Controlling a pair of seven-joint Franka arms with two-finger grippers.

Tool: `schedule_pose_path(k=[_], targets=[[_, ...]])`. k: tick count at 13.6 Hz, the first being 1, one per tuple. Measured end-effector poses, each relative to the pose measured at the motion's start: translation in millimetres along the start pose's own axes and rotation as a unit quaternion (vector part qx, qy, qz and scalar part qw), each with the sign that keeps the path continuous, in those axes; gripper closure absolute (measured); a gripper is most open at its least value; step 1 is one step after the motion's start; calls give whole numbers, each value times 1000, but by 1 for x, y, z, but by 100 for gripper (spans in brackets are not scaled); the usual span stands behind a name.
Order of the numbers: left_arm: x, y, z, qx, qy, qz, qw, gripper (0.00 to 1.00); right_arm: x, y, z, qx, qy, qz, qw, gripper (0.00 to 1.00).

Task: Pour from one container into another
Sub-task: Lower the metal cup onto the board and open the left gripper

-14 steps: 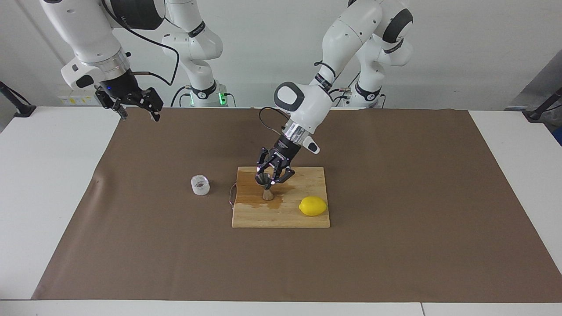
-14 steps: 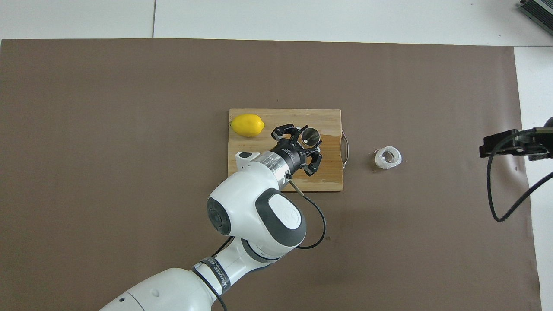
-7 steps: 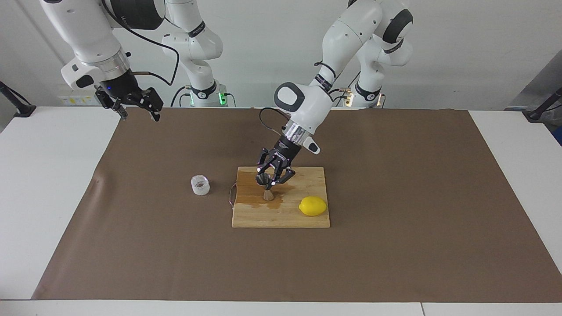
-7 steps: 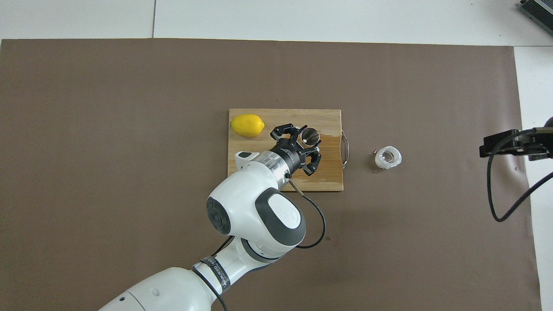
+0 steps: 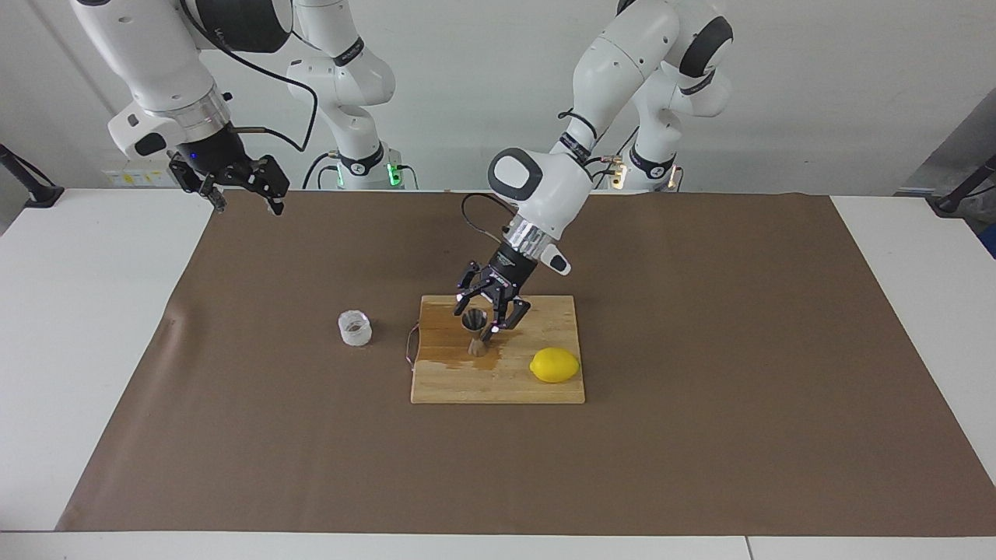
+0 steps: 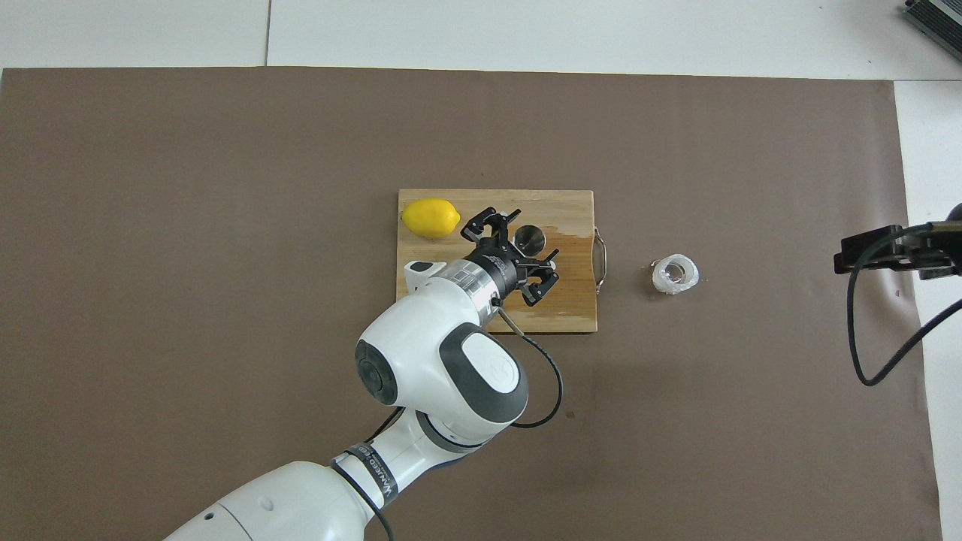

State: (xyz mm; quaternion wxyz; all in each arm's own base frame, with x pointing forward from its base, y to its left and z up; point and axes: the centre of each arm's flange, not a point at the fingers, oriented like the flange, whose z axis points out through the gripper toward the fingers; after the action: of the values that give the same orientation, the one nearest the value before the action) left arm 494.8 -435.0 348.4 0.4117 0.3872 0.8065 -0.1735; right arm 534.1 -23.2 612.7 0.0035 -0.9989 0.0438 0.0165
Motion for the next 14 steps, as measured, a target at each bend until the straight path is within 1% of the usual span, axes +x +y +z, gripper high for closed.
schedule_pose_path(k=[1, 3, 5, 6, 8, 9, 11, 12, 14], targets=[[-1, 1, 0, -1, -1, 0, 1000, 0, 0, 0, 0, 0, -1, 0, 1000, 0], [-10, 1, -4, -5, -10, 6, 1000, 0, 0, 1, 0, 0, -1, 1, 1000, 0], [-31, 0, -17, -8, -29, 23, 999, 0, -1, 1, -1, 0, 0, -6, 1000, 0], [-39, 0, -25, -11, -37, 35, 999, 0, -1, 1, -2, 0, 1, -23, 1000, 0], [-51, 5, -37, -18, -48, 59, 997, 0, -1, 2, -4, 0, 6, -95, 995, 0], [-52, 12, -39, -16, -50, 73, 996, 0, 0, 2, -4, -1, 11, -136, 991, 0], [-54, 34, -39, 2, -56, 106, 993, 0, 1, 4, 0, 0, 13, -227, 974, 0], [-54, 47, -40, 6, -56, 123, 991, 0, 3, 8, 3, 1, 18, -272, 962, 0], [-54, 73, -41, 17, -56, 151, 987, 0, 6, 21, 15, -2, 27, -358, 934, 0]])
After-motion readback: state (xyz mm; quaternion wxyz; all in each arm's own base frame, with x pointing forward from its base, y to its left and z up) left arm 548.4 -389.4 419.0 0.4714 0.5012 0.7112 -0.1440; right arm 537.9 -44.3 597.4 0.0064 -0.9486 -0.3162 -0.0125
